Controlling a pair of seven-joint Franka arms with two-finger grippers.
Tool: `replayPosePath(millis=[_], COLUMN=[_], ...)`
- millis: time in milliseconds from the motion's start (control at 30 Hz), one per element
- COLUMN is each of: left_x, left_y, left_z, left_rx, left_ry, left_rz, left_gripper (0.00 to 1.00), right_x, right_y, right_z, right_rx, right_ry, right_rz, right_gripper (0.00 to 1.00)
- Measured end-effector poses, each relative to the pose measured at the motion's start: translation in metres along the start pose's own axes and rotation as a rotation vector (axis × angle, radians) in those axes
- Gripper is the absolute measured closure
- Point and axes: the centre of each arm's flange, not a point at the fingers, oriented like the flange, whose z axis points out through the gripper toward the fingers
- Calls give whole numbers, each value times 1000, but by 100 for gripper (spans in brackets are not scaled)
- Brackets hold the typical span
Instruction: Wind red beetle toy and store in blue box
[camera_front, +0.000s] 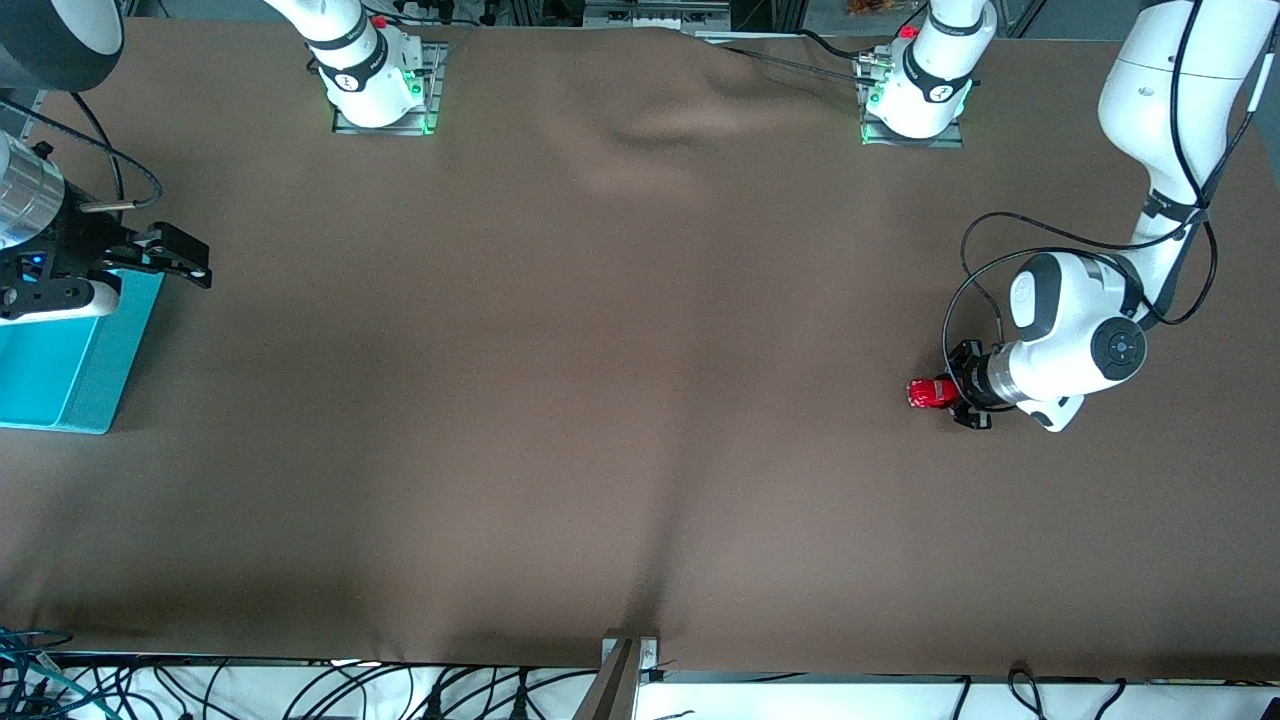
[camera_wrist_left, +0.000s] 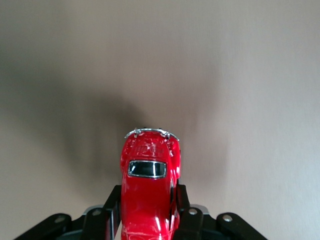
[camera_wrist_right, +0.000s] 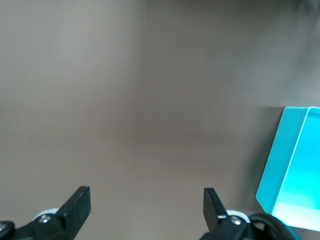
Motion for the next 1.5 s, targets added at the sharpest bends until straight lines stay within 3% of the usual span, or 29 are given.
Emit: replayPosePath(millis=[267,567,1501], left_x=[-36,-42,11], left_y=[-2,0,6], left_z=[2,15,8], left_rx=[2,23,22], left_ry=[-8,-11,-7], left_rz=[-5,-16,-43], left_gripper=[54,54,54], right_x=[0,0,-1], right_y=[0,0,1], right_z=[-1,-1,-1], right_rx=[0,0,0], right_ry=[1,2,1], right_rz=[0,0,2], right_gripper=[0,0,0])
